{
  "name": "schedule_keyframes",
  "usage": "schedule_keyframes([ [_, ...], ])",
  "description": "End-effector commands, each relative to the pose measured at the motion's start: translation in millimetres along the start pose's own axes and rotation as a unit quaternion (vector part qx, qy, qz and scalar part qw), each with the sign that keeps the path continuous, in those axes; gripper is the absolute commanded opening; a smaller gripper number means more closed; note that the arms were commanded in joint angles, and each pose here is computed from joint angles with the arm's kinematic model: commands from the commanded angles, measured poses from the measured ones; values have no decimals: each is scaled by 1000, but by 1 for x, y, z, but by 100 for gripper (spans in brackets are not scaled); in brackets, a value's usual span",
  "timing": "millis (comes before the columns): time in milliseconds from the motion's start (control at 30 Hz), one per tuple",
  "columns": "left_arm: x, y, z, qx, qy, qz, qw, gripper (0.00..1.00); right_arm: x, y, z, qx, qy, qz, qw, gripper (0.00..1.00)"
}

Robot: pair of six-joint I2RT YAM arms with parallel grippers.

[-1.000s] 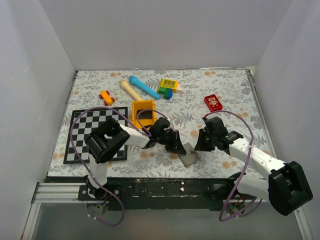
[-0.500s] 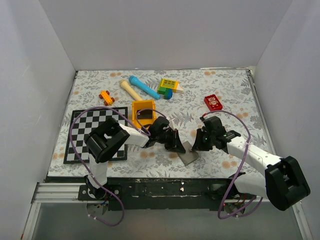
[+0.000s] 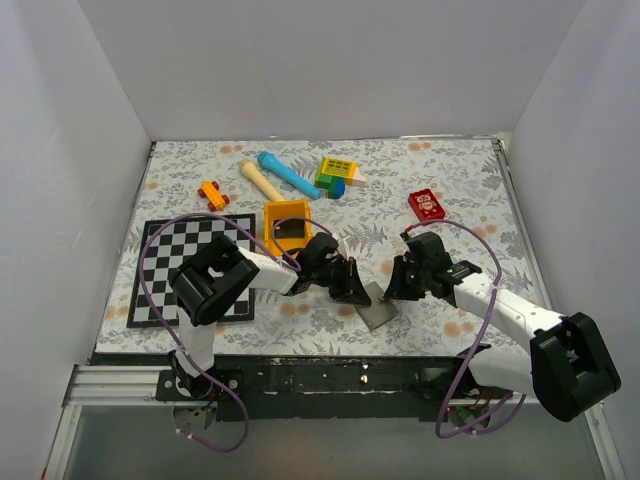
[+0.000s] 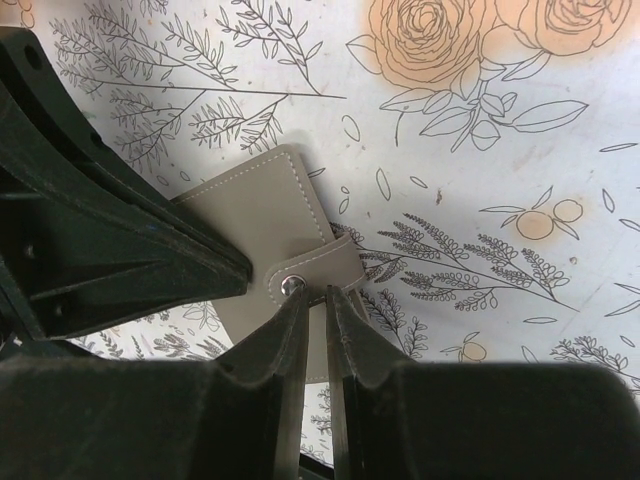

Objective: Put the credit cards into the card holder
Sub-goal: Close the card holder at the center of the board.

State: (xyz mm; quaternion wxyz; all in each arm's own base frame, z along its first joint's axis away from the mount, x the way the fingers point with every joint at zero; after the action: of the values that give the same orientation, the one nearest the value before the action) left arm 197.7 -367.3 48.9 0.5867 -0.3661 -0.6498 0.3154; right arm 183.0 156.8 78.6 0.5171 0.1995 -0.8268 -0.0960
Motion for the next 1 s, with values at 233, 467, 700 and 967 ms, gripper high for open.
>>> schedule_keyframes([
  [233,-3,47,-7,13,-31,-91,995,0,0,11,-31,15,-45,-14,999,21],
  [467,-3,46,-8,12,-32,-91,995,0,-3,15,-30,20,-33,-26,999,21],
  [700,-4,46,-8,13,-31,-90,995,0,-1,13,-22,17,-24,-26,999,20],
  [967,-4,47,-8,14,-31,-91,995,0,-1,12,-15,8,-18,-31,999,21],
])
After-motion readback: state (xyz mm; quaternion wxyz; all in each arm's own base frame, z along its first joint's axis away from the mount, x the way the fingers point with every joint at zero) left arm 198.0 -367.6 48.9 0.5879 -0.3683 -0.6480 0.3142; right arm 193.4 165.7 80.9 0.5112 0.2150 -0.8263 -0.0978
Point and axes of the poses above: each gripper's point midway between its finger pads, its own x axis back along the fingers, its own y axis along the line the jaws close on, z = x × y, the point moved 4 cm from there along x, back along the fingers, and after that the axes turned 7 degrees about x, right-handed, at the moved point
